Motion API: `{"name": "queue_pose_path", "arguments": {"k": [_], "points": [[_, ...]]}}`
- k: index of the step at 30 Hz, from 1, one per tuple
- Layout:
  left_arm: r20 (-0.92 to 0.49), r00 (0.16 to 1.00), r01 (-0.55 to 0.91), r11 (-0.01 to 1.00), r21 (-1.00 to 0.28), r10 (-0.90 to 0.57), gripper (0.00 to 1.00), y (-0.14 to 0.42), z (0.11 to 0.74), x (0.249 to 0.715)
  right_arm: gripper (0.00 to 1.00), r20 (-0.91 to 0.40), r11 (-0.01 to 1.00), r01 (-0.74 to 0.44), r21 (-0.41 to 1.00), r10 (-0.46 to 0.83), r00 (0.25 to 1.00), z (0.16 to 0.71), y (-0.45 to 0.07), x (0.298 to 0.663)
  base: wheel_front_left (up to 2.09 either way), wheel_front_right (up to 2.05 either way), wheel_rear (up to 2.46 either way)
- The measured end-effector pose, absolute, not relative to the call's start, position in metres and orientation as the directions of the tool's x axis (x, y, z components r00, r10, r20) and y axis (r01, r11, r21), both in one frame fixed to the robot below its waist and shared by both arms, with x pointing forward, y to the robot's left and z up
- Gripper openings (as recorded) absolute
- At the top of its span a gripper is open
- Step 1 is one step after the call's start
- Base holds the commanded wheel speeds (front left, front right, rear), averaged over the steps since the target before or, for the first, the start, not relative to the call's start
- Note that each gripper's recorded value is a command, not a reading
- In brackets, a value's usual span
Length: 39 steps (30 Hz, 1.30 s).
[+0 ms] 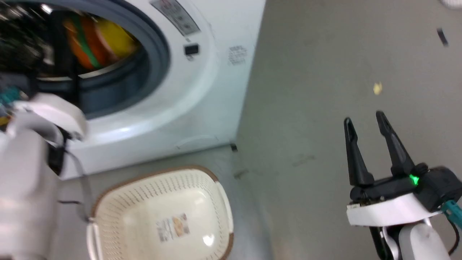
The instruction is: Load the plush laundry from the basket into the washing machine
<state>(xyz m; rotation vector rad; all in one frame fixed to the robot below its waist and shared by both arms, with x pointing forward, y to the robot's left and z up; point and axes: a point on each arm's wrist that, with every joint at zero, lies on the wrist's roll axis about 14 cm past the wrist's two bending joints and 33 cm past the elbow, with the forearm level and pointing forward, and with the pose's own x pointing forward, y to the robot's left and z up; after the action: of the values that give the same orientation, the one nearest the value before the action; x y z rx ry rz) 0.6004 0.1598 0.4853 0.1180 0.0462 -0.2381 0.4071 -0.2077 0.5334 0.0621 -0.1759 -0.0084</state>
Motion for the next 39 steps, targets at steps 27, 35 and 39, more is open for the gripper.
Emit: {"name": "queue_pose_path", "arguments": {"k": [27, 35, 39], "points": [[0.118, 0.993, 0.024, 0.998, -0.057, -0.017, 1.0, 0.181, 0.519, 0.347, 1.0, 0.24, 0.973, -0.226, 0.053, 0.207, 0.948, 0.558, -0.129, 0.365, 0.0, 0.0, 0.0], [0.032, 0.999, 0.032, 0.998, -0.052, -0.03, 1.0, 0.177, 0.491, 0.342, 1.0, 0.202, 0.975, -0.218, 0.054, 0.203, 0.958, 0.545, -0.131, 0.361, 0.0, 0.0, 0.0], [0.035, 0.999, 0.031, 0.997, -0.069, -0.028, 0.0, 0.178, 0.493, 0.343, 0.0, 0.193, 0.975, -0.214, 0.056, 0.2, 0.961, 0.542, -0.132, 0.362, 0.0, 0.0, 0.0]]}}
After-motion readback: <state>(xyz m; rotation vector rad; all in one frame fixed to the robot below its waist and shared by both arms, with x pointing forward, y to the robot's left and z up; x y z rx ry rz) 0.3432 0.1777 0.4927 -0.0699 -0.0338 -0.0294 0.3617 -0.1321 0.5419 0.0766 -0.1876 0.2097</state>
